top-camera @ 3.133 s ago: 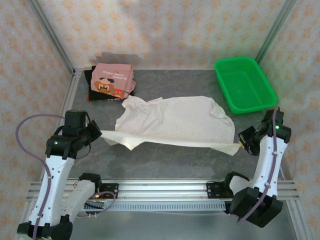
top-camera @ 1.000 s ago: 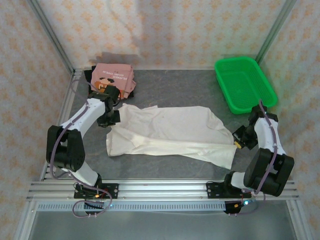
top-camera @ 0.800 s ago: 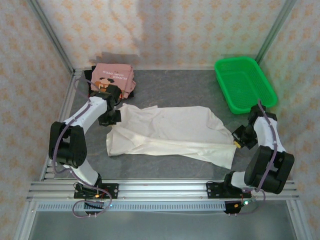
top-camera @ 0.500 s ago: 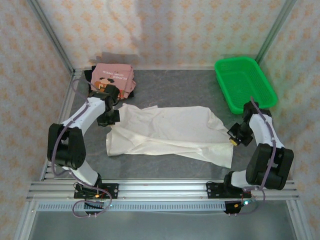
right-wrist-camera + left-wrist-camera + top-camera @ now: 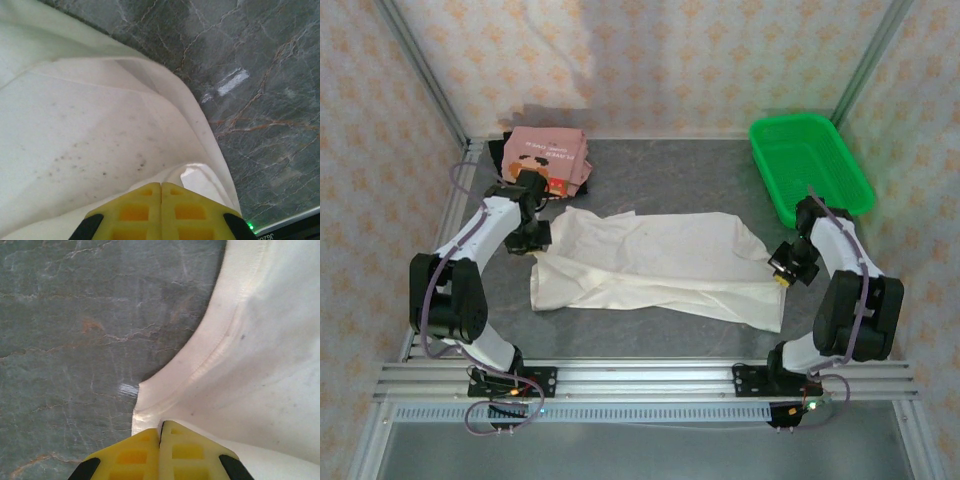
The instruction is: Fold and stack the t-shirts
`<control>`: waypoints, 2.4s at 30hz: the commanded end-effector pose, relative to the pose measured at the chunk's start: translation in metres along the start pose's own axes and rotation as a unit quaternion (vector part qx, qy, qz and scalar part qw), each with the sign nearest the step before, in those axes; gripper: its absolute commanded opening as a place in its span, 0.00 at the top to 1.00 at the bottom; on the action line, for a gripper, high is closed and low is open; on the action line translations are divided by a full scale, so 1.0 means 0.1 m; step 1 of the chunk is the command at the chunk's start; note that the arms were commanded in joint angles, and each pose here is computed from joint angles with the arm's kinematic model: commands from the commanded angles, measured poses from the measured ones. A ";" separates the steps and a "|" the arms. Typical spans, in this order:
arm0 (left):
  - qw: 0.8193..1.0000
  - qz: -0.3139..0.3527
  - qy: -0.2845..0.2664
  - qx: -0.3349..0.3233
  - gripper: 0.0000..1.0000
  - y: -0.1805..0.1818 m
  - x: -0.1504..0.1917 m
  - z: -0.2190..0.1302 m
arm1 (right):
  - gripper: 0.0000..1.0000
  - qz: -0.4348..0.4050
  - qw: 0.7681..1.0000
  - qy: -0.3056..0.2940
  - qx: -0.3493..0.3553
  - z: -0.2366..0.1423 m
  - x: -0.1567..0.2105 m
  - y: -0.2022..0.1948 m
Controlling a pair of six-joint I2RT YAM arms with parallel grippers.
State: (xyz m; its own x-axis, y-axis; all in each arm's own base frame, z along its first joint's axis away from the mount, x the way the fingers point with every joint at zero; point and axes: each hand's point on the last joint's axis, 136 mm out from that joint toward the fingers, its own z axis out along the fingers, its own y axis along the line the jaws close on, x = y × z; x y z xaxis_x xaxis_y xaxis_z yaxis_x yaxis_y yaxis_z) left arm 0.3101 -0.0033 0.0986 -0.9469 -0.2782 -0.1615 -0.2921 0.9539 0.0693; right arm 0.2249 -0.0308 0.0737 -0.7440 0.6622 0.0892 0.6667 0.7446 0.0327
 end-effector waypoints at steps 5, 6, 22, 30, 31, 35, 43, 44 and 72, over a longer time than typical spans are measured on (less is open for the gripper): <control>0.999 0.044 -0.008 0.016 1.00 -0.24 -0.24 0.00 | 1.00 -0.010 0.999 -0.006 0.036 0.06 -0.12 -0.06; 0.999 0.051 -0.006 0.017 1.00 -0.28 -0.26 0.01 | 1.00 -0.010 0.999 -0.007 0.043 0.07 -0.13 -0.08; 0.996 0.059 -0.018 0.071 0.98 -0.73 -0.54 0.17 | 0.84 0.001 0.998 -0.036 0.046 0.20 -0.48 0.04; 0.983 -0.044 -0.049 0.169 0.38 -0.66 -0.59 -0.27 | 0.39 -0.015 0.997 -0.073 -0.027 -0.16 -0.51 0.27; 0.981 -0.052 -0.053 0.178 0.32 -0.62 -0.55 -0.36 | 0.36 -0.021 0.996 -0.072 -0.046 -0.20 -0.46 0.31; 0.981 -0.069 -0.024 0.179 0.21 -0.41 -0.13 -0.53 | 0.13 -0.045 0.986 -0.068 -0.147 -0.42 -0.16 0.54; 0.982 -0.127 0.069 0.125 0.29 -0.06 0.79 -0.09 | 0.07 -0.110 0.968 -0.037 -0.221 -0.48 0.55 0.82; 0.981 -0.133 0.074 0.118 0.29 -0.03 0.87 -0.05 | 0.07 -0.119 0.967 -0.039 -0.222 -0.48 0.63 0.82; 0.991 -0.124 0.052 -0.018 0.94 0.35 0.71 0.48 | 0.08 -0.034 0.996 -0.072 0.042 0.46 0.36 0.04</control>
State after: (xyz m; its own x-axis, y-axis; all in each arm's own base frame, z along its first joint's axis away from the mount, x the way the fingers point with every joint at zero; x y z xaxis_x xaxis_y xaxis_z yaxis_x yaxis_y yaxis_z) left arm 0.2454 -0.0053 0.0287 -0.8310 -0.5551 -0.0359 -0.5541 0.8318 -0.0335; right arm 0.2052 0.0246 0.0357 -0.8061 0.5918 -0.0073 0.5882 0.8025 0.0998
